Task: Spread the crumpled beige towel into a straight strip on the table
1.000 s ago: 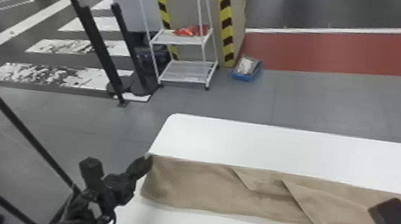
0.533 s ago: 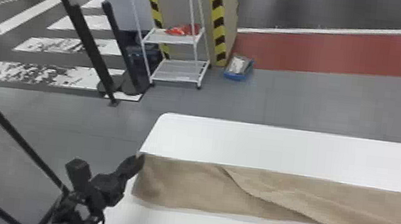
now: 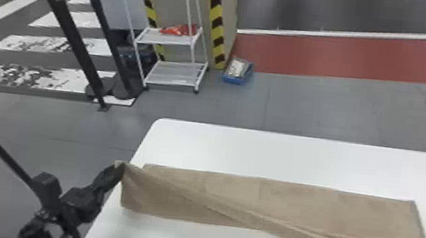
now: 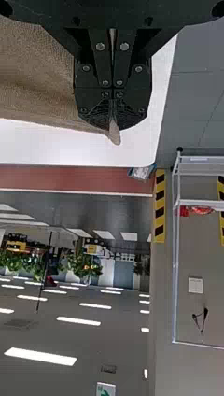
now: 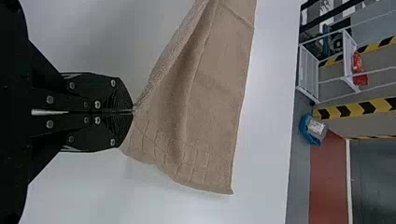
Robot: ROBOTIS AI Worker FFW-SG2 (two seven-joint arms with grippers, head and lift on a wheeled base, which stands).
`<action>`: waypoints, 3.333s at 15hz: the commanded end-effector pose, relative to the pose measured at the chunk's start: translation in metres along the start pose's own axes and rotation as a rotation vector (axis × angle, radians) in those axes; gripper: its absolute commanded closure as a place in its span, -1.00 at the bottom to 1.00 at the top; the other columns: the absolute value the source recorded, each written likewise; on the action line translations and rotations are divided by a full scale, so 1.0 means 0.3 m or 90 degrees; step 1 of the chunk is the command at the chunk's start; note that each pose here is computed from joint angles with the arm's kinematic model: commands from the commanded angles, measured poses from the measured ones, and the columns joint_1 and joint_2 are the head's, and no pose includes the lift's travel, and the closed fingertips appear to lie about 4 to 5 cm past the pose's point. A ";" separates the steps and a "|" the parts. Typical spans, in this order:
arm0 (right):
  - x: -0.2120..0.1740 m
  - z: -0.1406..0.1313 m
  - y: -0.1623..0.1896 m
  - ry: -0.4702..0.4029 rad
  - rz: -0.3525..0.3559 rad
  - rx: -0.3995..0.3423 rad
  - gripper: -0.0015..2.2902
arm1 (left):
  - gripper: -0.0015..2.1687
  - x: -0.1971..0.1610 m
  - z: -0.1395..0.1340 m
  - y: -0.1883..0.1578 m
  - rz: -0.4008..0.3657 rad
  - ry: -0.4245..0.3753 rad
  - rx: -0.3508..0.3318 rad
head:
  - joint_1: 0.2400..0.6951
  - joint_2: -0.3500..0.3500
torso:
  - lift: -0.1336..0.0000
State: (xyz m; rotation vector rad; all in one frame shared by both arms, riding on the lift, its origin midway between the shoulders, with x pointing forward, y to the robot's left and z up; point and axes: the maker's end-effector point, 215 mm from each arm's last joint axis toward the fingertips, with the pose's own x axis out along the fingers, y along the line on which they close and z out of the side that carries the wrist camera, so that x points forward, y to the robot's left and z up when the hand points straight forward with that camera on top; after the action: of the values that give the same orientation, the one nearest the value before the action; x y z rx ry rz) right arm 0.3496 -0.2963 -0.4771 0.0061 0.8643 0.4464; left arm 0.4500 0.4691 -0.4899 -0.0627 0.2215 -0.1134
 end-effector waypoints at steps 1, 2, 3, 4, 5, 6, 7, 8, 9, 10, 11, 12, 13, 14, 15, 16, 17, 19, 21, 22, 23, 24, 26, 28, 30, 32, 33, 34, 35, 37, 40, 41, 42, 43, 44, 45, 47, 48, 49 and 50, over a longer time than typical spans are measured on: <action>-0.028 0.014 -0.041 -0.020 -0.004 0.024 0.29 | 0.57 -0.002 0.005 0.002 -0.001 -0.002 0.001 | 1.00 0.70 | 1.00; -0.034 0.031 -0.056 -0.029 -0.005 0.035 0.29 | 0.57 -0.002 0.006 0.001 -0.002 -0.001 0.003 | 1.00 0.68 | 1.00; -0.030 0.042 -0.068 -0.031 -0.007 0.041 0.29 | 0.57 -0.002 0.003 -0.001 -0.003 0.001 0.006 | 1.00 0.66 | 1.00; -0.016 0.057 -0.078 -0.032 -0.006 0.054 0.29 | 0.57 0.004 -0.003 -0.008 -0.008 0.008 0.009 | 1.00 0.64 | 1.00; 0.004 0.069 -0.084 -0.031 -0.003 0.068 0.29 | 0.57 0.013 -0.004 -0.023 -0.015 0.010 0.009 | 1.00 0.62 | 1.00; 0.026 0.087 -0.088 -0.029 0.000 0.084 0.29 | 0.57 0.026 -0.005 -0.031 -0.019 0.015 0.014 | 1.00 0.61 | 1.00; 0.049 0.115 -0.099 -0.031 0.001 0.096 0.29 | 0.57 0.045 -0.001 -0.049 -0.027 0.019 0.025 | 1.00 0.57 | 1.00; 0.068 0.146 -0.119 -0.030 -0.002 0.120 0.29 | 0.57 0.061 0.000 -0.060 -0.030 0.024 0.036 | 1.00 0.56 | 1.00; 0.084 0.177 -0.137 -0.030 -0.003 0.138 0.29 | 0.57 0.072 0.001 -0.063 -0.031 0.029 0.043 | 1.00 0.54 | 1.00; 0.098 0.200 -0.166 -0.026 -0.010 0.150 0.29 | 0.57 0.084 0.001 -0.064 -0.032 0.034 0.046 | 1.00 0.52 | 1.00; 0.114 0.224 -0.187 -0.025 -0.013 0.154 0.29 | 0.57 0.096 0.001 -0.070 -0.034 0.040 0.056 | 1.00 0.50 | 1.00; 0.129 0.239 -0.205 -0.021 -0.017 0.156 0.29 | 0.57 0.112 -0.001 -0.087 -0.041 0.045 0.064 | 1.00 0.47 | 1.00; 0.147 0.256 -0.220 -0.018 -0.018 0.161 0.29 | 0.57 0.121 -0.005 -0.094 -0.044 0.051 0.074 | 1.00 0.44 | 1.00; 0.169 0.259 -0.231 -0.010 -0.019 0.165 0.29 | 0.57 0.130 -0.001 -0.093 -0.045 0.054 0.081 | 1.00 0.42 | 1.00; 0.188 0.263 -0.241 0.000 -0.020 0.165 0.29 | 0.57 0.143 0.004 -0.098 -0.048 0.056 0.088 | 1.00 0.40 | 1.00; 0.213 0.272 -0.245 0.008 -0.017 0.168 0.29 | 0.57 0.153 -0.013 -0.104 -0.051 0.064 0.089 | 1.00 0.37 | 1.00; 0.236 0.281 -0.248 0.014 -0.012 0.175 0.29 | 0.57 0.163 -0.017 -0.106 -0.054 0.070 0.094 | 1.00 0.36 | 1.00; 0.263 0.306 -0.254 0.017 -0.002 0.188 0.29 | 0.57 0.184 -0.035 -0.115 -0.060 0.084 0.089 | 1.00 0.36 | 1.00; 0.288 0.311 -0.261 0.026 0.000 0.197 0.29 | 0.57 0.197 -0.083 -0.114 -0.063 0.118 0.100 | 1.00 0.35 | 1.00; 0.296 0.308 -0.265 0.031 0.000 0.200 0.29 | 0.57 0.198 -0.111 -0.116 -0.064 0.137 0.111 | 1.00 0.35 | 1.00; 0.302 0.315 -0.268 0.031 0.000 0.203 0.29 | 0.57 0.200 -0.118 -0.112 -0.063 0.143 0.115 | 1.00 0.34 | 1.00; 0.307 0.321 -0.269 0.030 0.004 0.207 0.29 | 0.57 0.203 -0.115 -0.105 -0.062 0.143 0.115 | 1.00 0.34 | 1.00; 0.305 0.329 -0.287 0.025 0.000 0.215 0.29 | 0.57 0.204 -0.117 -0.098 -0.061 0.146 0.115 | 1.00 0.34 | 1.00; 0.294 0.356 -0.309 0.011 -0.002 0.229 0.29 | 0.57 0.205 -0.112 -0.092 -0.060 0.145 0.117 | 1.00 0.34 | 1.00; 0.281 0.395 -0.333 -0.007 -0.003 0.251 0.29 | 0.57 0.202 -0.114 -0.089 -0.060 0.146 0.117 | 1.00 0.33 | 1.00; 0.282 0.404 -0.349 -0.012 -0.002 0.269 0.29 | 0.57 0.202 -0.112 -0.091 -0.061 0.145 0.116 | 1.00 0.31 | 1.00; 0.289 0.405 -0.339 -0.016 0.009 0.277 0.29 | 0.57 0.201 -0.114 -0.090 -0.059 0.144 0.114 | 1.00 0.30 | 1.00; 0.298 0.412 -0.323 -0.022 0.022 0.281 0.29 | 0.57 0.198 -0.112 -0.085 -0.058 0.143 0.112 | 1.00 0.30 | 1.00; 0.300 0.418 -0.321 -0.030 0.028 0.278 0.29 | 0.57 0.198 -0.109 -0.085 -0.058 0.141 0.112 | 1.00 0.30 | 1.00; 0.293 0.438 -0.311 -0.057 0.054 0.291 0.29 | 0.57 0.193 -0.112 -0.080 -0.057 0.142 0.113 | 1.00 0.33 | 1.00; 0.295 0.456 -0.319 -0.040 0.037 0.274 0.29 | 0.57 0.191 -0.116 -0.080 -0.057 0.144 0.113 | 1.00 0.34 | 1.00; 0.316 0.439 -0.307 -0.024 0.036 0.269 0.29 | 0.57 0.191 -0.118 -0.082 -0.059 0.145 0.115 | 1.00 0.34 | 1.00; 0.333 0.422 -0.311 -0.009 0.026 0.266 0.28 | 0.57 0.191 -0.120 -0.081 -0.058 0.147 0.118 | 1.00 0.34 | 1.00; 0.348 0.410 -0.321 0.000 0.016 0.260 0.29 | 0.57 0.192 -0.119 -0.084 -0.058 0.147 0.118 | 1.00 0.34 | 1.00; 0.359 0.408 -0.327 0.004 0.010 0.261 0.29 | 0.57 0.191 -0.122 -0.084 -0.058 0.148 0.117 | 1.00 0.35 | 1.00; 0.367 0.404 -0.336 0.014 0.007 0.261 0.28 | 0.57 0.192 -0.122 -0.082 -0.056 0.148 0.118 | 1.00 0.34 | 1.00; 0.391 0.414 -0.362 0.017 -0.013 0.238 0.28 | 0.57 0.192 -0.120 -0.081 -0.056 0.147 0.120 | 1.00 0.34 | 1.00; 0.396 0.414 -0.377 0.015 -0.021 0.234 0.29 | 0.57 0.192 -0.119 -0.080 -0.055 0.146 0.120 | 1.00 0.33 | 1.00; 0.404 0.443 -0.388 -0.006 -0.023 0.215 0.29 | 0.57 0.194 -0.116 -0.083 -0.056 0.144 0.121 | 1.00 0.33 | 1.00; 0.416 0.466 -0.396 -0.027 -0.030 0.195 0.29 | 0.57 0.194 -0.118 -0.081 -0.054 0.145 0.120 | 1.00 0.31 | 1.00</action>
State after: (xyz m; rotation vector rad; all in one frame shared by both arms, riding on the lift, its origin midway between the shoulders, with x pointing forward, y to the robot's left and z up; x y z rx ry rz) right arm 0.5572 -0.3339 -0.5019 0.3027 0.9296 0.2521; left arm 0.4957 0.4362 -0.5353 0.1289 0.4353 -0.2268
